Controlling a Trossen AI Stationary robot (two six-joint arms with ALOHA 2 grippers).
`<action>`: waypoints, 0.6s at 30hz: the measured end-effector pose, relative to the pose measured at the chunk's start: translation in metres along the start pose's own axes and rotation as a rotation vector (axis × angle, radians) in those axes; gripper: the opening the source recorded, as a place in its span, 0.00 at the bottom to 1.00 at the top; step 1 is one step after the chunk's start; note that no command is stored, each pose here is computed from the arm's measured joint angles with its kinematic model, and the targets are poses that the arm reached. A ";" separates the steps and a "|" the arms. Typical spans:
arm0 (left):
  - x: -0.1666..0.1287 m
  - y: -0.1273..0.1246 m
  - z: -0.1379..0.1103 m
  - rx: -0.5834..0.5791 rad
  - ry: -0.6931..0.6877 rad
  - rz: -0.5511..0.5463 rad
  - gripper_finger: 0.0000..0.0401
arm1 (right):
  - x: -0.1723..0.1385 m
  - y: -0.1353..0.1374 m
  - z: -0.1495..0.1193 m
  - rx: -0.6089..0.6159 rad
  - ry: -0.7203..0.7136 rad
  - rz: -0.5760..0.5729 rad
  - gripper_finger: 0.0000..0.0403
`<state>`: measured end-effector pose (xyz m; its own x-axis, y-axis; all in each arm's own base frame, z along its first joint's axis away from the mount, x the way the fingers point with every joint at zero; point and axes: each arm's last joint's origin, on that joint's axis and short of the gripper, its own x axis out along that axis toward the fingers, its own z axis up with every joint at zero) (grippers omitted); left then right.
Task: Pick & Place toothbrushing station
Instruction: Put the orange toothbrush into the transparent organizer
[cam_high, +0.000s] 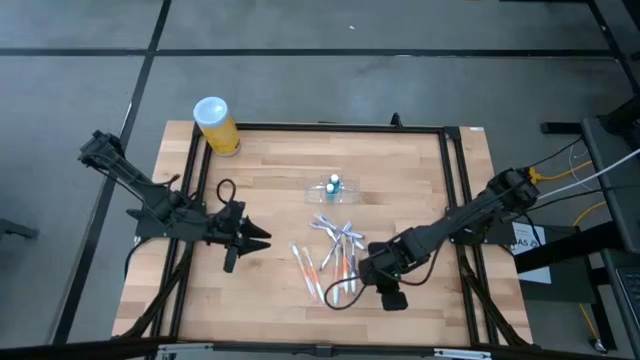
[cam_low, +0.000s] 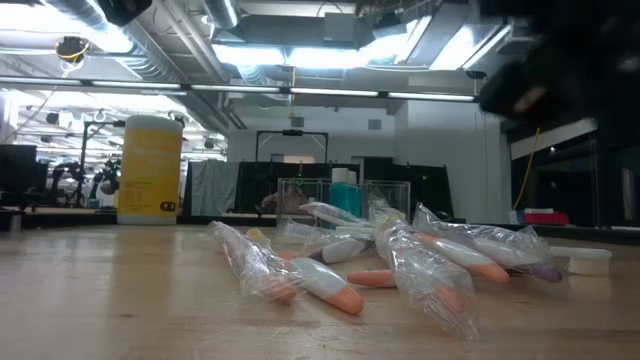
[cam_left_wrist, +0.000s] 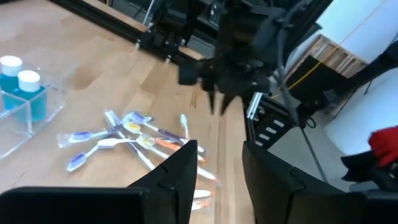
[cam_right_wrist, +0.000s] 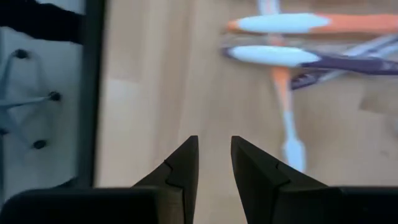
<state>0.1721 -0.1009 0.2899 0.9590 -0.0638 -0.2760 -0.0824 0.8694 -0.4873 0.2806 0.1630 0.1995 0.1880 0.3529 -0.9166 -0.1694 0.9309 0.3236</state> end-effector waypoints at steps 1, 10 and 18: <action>0.001 -0.001 -0.001 0.003 0.007 -0.009 0.31 | 0.004 -0.005 -0.002 0.002 -0.002 -0.013 0.24; 0.016 -0.022 0.010 0.105 0.133 0.024 0.31 | 0.018 -0.032 -0.002 -0.029 -0.092 -0.019 0.24; 0.029 -0.043 0.023 0.189 0.225 0.059 0.31 | 0.023 -0.038 -0.006 -0.076 -0.096 -0.026 0.24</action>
<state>0.2094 -0.1286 0.3220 0.8680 -0.0992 -0.4865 -0.0642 0.9492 -0.3080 0.2853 0.1353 0.1646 0.2845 0.3395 -0.8965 -0.2355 0.9313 0.2780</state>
